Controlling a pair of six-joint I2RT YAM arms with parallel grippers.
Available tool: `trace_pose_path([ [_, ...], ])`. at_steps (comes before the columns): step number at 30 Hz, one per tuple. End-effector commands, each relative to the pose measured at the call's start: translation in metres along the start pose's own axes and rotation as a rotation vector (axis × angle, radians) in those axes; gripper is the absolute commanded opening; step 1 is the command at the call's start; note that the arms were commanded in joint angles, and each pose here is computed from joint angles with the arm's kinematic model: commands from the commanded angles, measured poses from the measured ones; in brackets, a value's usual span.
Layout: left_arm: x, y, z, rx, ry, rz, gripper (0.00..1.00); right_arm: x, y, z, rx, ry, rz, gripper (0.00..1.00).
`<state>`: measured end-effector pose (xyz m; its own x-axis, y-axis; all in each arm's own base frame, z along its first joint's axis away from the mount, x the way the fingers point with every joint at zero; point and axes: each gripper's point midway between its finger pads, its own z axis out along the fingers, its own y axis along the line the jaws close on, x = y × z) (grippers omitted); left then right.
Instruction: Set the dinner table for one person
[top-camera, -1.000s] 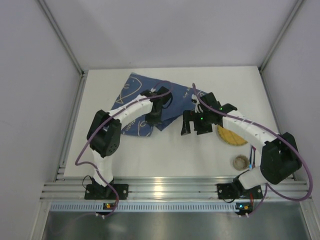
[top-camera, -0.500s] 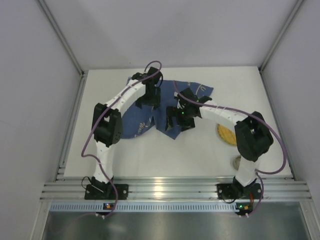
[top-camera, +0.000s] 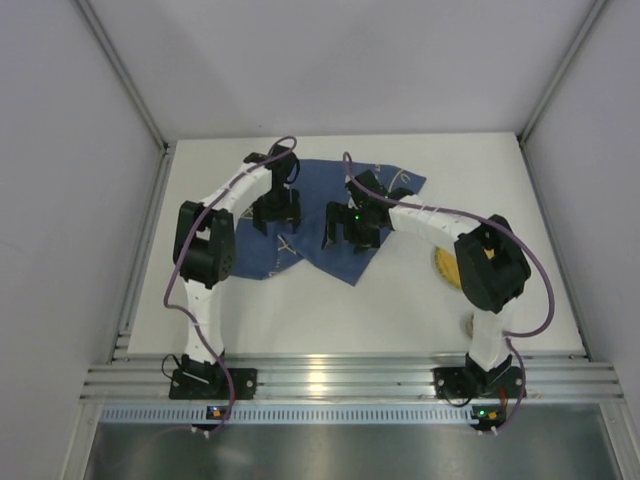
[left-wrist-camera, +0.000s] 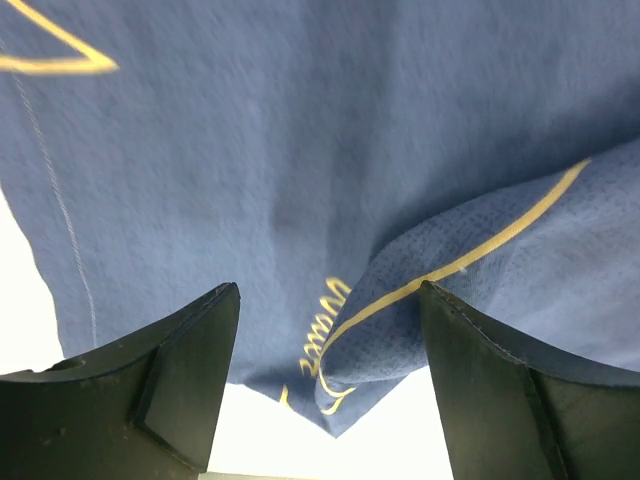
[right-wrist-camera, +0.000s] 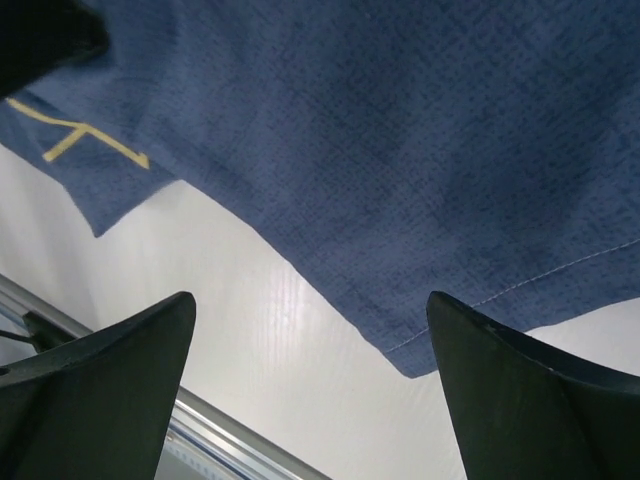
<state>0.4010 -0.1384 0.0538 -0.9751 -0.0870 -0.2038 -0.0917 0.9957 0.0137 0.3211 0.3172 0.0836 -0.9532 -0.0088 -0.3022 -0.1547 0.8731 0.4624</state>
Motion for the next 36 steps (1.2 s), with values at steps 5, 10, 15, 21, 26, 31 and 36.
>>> trace_pose_path([
  [5, -0.004, 0.001, -0.07, 0.106, -0.145, -0.059, 0.79, 0.05, 0.01, 0.038, -0.124, 0.063, 0.018, 0.99],
  [10, -0.01, 0.033, -0.086, 0.13, -0.192, -0.137, 0.79, 0.076, -0.008, 0.049, -0.108, 0.114, 0.027, 0.85],
  [15, -0.006, 0.068, -0.076, 0.108, -0.174, -0.188, 0.79, 0.109, -0.044, 0.041, -0.031, 0.16, 0.069, 0.57],
  [21, 0.01, 0.078, -0.036, 0.106, -0.113, -0.197, 0.77, 0.138, -0.091, 0.012, 0.059, 0.178, 0.177, 0.45],
  [26, 0.042, 0.071, 0.0, 0.138, -0.027, -0.209, 0.76, 0.141, -0.118, -0.015, 0.114, 0.177, 0.232, 0.42],
  [31, 0.068, 0.085, 0.021, 0.051, 0.053, -0.236, 0.75, 0.131, -0.141, -0.035, 0.189, 0.162, 0.245, 0.37],
  [36, 0.087, 0.106, 0.019, -0.076, 0.078, -0.298, 0.75, 0.122, -0.158, -0.046, 0.226, 0.154, 0.269, 0.35],
])
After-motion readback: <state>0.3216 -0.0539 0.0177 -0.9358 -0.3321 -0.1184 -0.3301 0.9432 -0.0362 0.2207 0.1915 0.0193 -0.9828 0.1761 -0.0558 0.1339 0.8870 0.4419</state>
